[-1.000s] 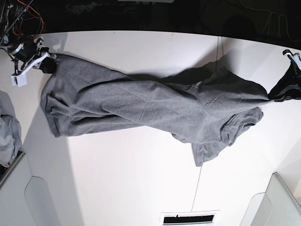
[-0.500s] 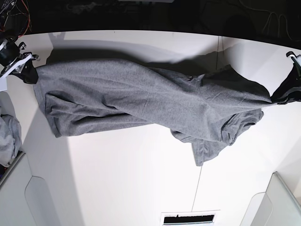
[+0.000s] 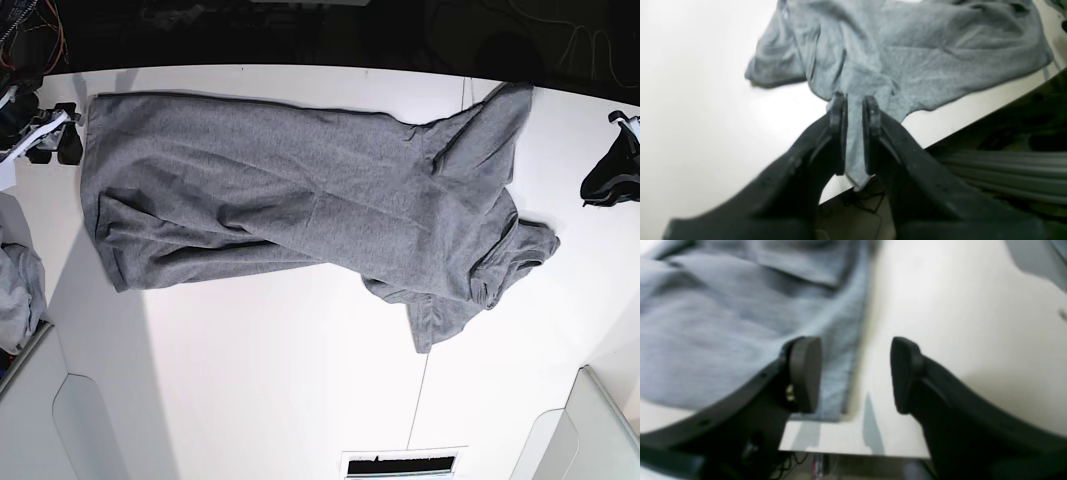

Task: Layout the t-shirt on the table in an organized manner, then fold the t-shirt properly
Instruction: 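Reach both grippers back onto the shirt and grasp its edges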

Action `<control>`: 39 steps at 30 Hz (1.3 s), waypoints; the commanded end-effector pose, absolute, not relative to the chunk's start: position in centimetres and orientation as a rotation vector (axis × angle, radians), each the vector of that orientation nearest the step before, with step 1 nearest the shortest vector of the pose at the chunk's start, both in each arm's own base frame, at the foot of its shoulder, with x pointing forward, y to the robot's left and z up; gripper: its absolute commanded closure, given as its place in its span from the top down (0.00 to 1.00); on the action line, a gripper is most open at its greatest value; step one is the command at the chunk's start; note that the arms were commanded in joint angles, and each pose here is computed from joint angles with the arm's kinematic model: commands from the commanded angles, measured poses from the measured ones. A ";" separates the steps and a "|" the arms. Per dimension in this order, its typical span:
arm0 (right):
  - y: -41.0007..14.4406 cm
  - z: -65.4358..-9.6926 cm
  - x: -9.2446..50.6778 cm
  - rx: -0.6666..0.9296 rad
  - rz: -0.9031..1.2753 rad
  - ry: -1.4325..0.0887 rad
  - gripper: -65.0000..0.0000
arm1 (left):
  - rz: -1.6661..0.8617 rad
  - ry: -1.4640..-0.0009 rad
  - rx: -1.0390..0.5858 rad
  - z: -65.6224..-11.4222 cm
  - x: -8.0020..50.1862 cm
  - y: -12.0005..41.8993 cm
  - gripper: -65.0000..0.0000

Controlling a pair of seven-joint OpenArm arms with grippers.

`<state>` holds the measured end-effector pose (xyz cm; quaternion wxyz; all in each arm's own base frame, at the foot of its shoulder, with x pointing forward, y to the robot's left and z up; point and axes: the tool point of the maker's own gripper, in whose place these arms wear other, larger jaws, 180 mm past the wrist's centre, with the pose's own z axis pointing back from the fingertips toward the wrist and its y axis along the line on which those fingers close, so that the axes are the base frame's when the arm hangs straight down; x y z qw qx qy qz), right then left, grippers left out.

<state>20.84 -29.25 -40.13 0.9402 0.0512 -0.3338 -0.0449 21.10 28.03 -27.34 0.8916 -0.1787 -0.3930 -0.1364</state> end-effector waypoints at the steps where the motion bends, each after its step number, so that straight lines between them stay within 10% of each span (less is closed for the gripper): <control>1: -29.9 -39.8 21.1 0.102 -0.102 -0.699 0.51 | -0.291 -0.856 -0.395 -26.2 21.6 27.8 0.17; 11: -26.7 -45.8 17.7 0.339 -0.222 -0.569 0.50 | -0.244 -0.894 -0.492 -25.7 21.6 26.6 0.35; 16: -24.9 -45.1 18.6 0.434 -0.250 -0.624 0.00 | -0.260 -0.855 -0.565 -27.5 21.4 23.8 0.35; 35: -13.5 -34.4 32.6 0.595 -0.011 -1.000 0.00 | -0.399 -0.798 -0.556 -31.7 21.4 19.0 0.35; 39: -10.3 -35.2 32.7 0.592 0.088 -0.948 0.40 | -0.399 -0.799 -0.556 -31.7 21.4 19.0 0.35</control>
